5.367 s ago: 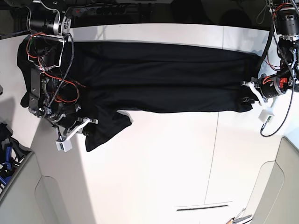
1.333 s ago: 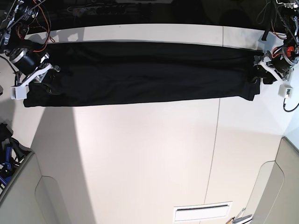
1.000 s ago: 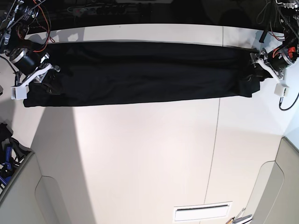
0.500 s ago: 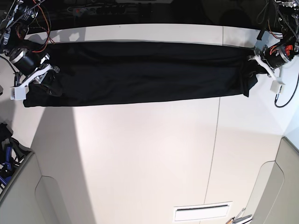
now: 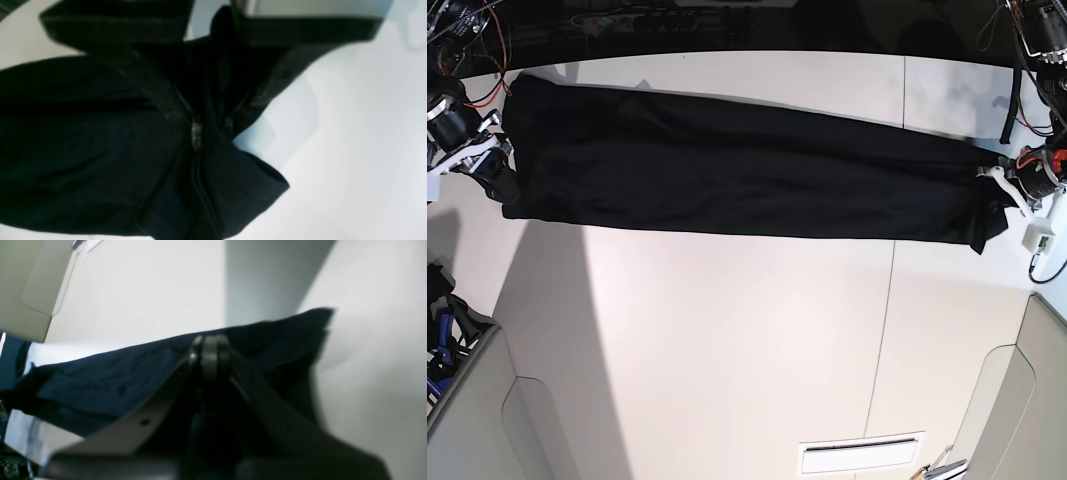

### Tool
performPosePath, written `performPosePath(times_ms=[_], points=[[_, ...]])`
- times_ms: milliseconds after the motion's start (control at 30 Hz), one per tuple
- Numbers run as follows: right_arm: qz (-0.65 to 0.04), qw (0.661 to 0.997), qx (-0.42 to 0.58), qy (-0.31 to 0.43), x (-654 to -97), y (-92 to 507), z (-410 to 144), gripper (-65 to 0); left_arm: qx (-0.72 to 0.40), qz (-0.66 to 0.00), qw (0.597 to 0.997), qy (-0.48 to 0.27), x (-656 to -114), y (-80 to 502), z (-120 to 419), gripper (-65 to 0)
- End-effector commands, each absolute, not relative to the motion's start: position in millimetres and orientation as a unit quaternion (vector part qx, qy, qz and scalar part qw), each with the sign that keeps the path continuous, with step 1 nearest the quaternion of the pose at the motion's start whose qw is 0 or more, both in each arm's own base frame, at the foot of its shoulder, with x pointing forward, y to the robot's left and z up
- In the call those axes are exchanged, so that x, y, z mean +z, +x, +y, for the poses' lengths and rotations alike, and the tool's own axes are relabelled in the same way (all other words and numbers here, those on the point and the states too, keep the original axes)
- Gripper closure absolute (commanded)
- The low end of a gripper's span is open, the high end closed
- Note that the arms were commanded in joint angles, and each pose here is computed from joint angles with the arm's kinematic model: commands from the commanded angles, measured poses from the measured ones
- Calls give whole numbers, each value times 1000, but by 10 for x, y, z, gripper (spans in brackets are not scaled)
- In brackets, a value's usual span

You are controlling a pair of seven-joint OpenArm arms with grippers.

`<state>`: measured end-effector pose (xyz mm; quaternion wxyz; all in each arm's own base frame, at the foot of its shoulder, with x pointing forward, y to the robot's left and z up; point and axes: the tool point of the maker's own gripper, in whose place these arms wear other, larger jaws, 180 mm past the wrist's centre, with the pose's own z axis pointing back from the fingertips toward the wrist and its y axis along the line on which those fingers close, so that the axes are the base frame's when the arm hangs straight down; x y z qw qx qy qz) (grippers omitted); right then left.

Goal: Fold the T-shirt properly
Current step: 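Carry the strip end with the left gripper toward the right gripper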

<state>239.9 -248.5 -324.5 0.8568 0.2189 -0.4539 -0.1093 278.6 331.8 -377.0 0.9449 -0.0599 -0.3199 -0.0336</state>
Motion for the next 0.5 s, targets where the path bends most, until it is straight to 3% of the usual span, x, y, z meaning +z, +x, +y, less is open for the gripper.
performPosePath(times_ms=[0,267,467], points=[[-478,845,-102,217,-3100,2454,-2534,0,-34,-348,936,-31,-3521,2948,3507,0],[-482,844,-109,209,-3087,2435,-2601,0,-51,-367,929,-13,-3122,3102,3648,0],[-483,844,-109,208,-3085,2439,-2606,0,-127,-385,912,-64,-2894,3059,3040,0]])
